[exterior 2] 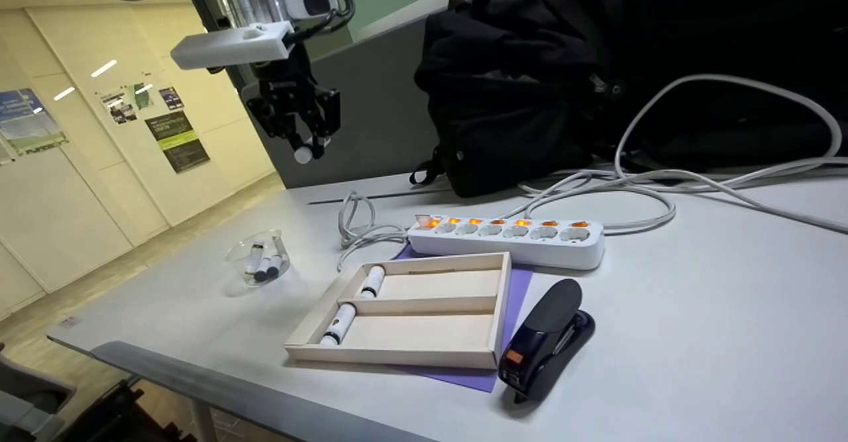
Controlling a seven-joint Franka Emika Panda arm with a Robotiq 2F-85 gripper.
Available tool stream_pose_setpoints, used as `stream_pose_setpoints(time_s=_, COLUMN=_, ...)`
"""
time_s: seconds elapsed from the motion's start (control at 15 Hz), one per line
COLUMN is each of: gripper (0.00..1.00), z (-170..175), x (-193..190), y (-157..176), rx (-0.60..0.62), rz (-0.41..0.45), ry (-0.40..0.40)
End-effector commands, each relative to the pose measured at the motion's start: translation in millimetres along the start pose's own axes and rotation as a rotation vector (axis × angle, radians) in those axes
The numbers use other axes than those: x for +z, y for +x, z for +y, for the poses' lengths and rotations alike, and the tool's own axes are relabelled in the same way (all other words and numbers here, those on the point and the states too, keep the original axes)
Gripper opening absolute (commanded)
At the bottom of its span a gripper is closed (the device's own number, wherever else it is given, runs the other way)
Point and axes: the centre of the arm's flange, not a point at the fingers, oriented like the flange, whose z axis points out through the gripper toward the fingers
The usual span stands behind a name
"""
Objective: Remove one bottle from the tray and place it inside the clear bowl on the left
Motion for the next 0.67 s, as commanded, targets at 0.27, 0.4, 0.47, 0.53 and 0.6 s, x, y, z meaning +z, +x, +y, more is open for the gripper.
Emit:
stream_pose_setpoints(time_s=0.27, gripper=0.07, z=-43.6, x=18.6, y=24.5, rx=-0.167, rz=0.003, ry=0.042)
stream_pose_setpoints(time_s=0.4, gripper=0.07, z=-69.5, x=31.8, y=31.5, rx=-0.222, rz=-0.014, ry=0.088)
stream_pose_setpoints(time_s=0.47, gripper=0.07, z=-83.6, x=42.8, y=36.7, rx=-0.246, rz=-0.038, ry=0.111)
stream_pose_setpoints(time_s=0.53, gripper=0.07, z=-93.6, x=51.9, y=40.6, rx=-0.264, rz=-0.055, ry=0.131)
stream_pose_setpoints(time_s=0.6, gripper=0.07, z=-102.2, x=62.6, y=44.9, rx=-0.276, rz=-0.085, ry=0.154)
